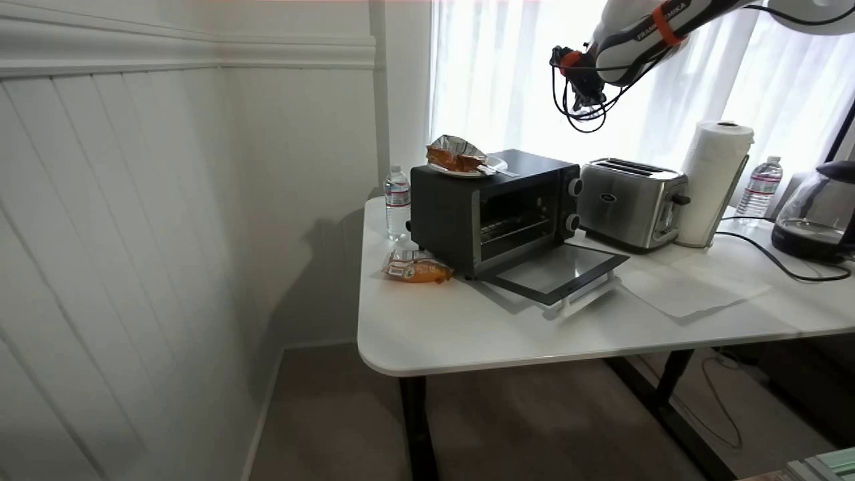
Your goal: Remove the bottle from on top of the oven
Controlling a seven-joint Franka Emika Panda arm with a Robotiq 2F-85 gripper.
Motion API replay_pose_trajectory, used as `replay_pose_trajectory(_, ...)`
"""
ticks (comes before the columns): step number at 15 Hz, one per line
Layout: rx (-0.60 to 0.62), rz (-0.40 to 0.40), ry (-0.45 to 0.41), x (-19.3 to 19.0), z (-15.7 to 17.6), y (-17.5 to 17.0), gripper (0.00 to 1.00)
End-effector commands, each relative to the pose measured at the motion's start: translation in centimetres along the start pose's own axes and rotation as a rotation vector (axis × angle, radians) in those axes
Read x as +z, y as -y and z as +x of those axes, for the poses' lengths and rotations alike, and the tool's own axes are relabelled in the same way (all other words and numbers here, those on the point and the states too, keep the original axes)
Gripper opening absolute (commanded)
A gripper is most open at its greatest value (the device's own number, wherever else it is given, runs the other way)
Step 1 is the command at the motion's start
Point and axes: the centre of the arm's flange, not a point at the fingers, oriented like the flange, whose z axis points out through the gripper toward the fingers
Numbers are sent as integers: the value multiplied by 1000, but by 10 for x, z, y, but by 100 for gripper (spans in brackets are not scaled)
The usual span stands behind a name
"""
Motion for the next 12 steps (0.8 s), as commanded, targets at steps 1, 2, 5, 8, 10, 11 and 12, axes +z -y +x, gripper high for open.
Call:
replay_pose_trajectory(1,10,-19,-7,16,1,4,1)
replay_pose_trajectory(2,16,-46,8,22,2,6,1)
replay_pose_trajectory(5,18,-107,18,39,4,9,1)
replay_pose_trajectory(8,7,-217,52,55,7,15,1)
replay_pose_trajectory(10,-2,-247,98,66,7,18,1)
replay_pose_trajectory(11,-3,-261,116,71,6,19,1)
replay_pose_trajectory(12,-7,-266,133,78,5,19,1)
